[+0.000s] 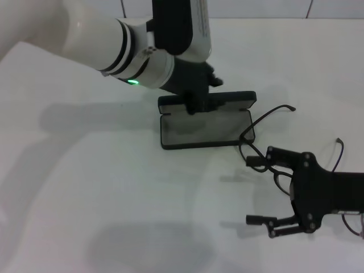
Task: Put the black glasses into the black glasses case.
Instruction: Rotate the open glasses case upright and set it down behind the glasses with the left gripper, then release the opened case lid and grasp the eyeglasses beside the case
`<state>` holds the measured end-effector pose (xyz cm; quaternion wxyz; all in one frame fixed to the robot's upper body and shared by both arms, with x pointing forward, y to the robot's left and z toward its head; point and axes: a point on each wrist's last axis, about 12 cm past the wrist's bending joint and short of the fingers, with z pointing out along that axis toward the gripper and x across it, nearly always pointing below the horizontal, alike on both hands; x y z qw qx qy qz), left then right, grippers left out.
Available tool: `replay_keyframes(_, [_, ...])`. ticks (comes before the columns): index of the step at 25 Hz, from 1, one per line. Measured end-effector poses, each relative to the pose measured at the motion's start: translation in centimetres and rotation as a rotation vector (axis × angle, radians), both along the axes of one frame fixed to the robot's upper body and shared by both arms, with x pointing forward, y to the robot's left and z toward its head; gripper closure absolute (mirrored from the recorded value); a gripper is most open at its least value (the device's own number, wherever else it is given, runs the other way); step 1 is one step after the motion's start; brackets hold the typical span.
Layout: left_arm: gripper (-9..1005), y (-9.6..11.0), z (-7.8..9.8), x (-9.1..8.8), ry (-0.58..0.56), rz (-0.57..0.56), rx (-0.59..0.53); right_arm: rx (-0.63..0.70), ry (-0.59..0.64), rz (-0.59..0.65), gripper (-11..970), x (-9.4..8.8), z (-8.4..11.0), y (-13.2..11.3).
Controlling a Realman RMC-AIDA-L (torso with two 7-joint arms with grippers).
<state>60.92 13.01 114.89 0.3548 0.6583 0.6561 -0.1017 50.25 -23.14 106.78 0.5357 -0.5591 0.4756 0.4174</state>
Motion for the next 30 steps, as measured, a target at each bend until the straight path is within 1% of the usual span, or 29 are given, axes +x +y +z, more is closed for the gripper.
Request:
replay_keyframes(1, [743,0.0,0.1,0.0,0.003,0.003,-0.013,0.004,-0.001,-0.007,74,0.1,0.1,0.0])
replay_keyframes(2, [742,0.0,0.5,-0.1,0.012,0.012,-0.053,0.012,-0.002,-0.019,74,0.2,0.1,-0.1])
replay_keyframes(4, [652,0.4,0.9,-0.3,0.031,0.037,-0.129,0.03,-0.003,-0.048,74,0.4,0.3,-0.2])
replay_keyframes(5, [606,0.7,1.0,-0.4,0.044,0.054,-0.184,0.051,-0.001,-0.076,75,0.5,0.4,-0.4])
replay_keyframes(8, [468,2.2,0.9,-1.1,0.076,0.108,-0.353,0.152,0.021,-0.212,75,1.4,1.2,-0.9])
replay_keyframes(9, [421,2.8,0.6,-1.4,0.082,0.126,-0.4,0.168,0.031,-0.237,75,1.7,1.5,-0.9])
replay_keyframes(11, [326,3.9,0.1,-1.9,0.091,0.156,-0.468,0.136,0.065,-0.242,75,2.6,2.3,-1.0])
replay_keyframes(12, [278,4.3,-0.1,-2.0,0.099,0.171,-0.487,0.079,0.095,-0.229,75,2.9,2.6,-1.1])
replay_keyframes(14, [265,4.9,-0.3,-2.2,0.116,0.191,-0.499,-0.075,0.165,-0.241,75,3.8,3.7,-0.8])
replay_keyframes(16, [253,5.2,-0.6,-2.4,0.124,0.203,-0.502,-0.2,0.183,-0.272,75,4.1,4.8,0.1])
replay_keyframes(18, [240,5.4,-1.0,-2.6,0.131,0.211,-0.501,-0.333,0.175,-0.335,75,4.1,6.2,1.6])
replay_keyframes(20, [228,5.5,-1.2,-2.7,0.137,0.216,-0.496,-0.425,0.164,-0.418,156,4.0,7.3,2.3])
replay_keyframes(21, [222,5.5,-1.4,-2.6,0.14,0.217,-0.492,-0.486,0.171,-0.454,155,3.7,8.0,2.8])
replay_keyframes(25, [209,5.2,-1.6,-2.2,0.157,0.215,-0.485,-0.66,0.226,-0.473,152,3.2,8.6,3.6])
replay_keyframes(27, [209,5.1,-1.6,-2.2,0.158,0.213,-0.483,-0.707,0.271,-0.48,159,3.2,8.7,4.1])
replay_keyframes(30, [210,4.7,-1.6,-1.9,0.16,0.204,-0.476,-0.759,0.296,-0.51,182,3.3,8.5,4.4])
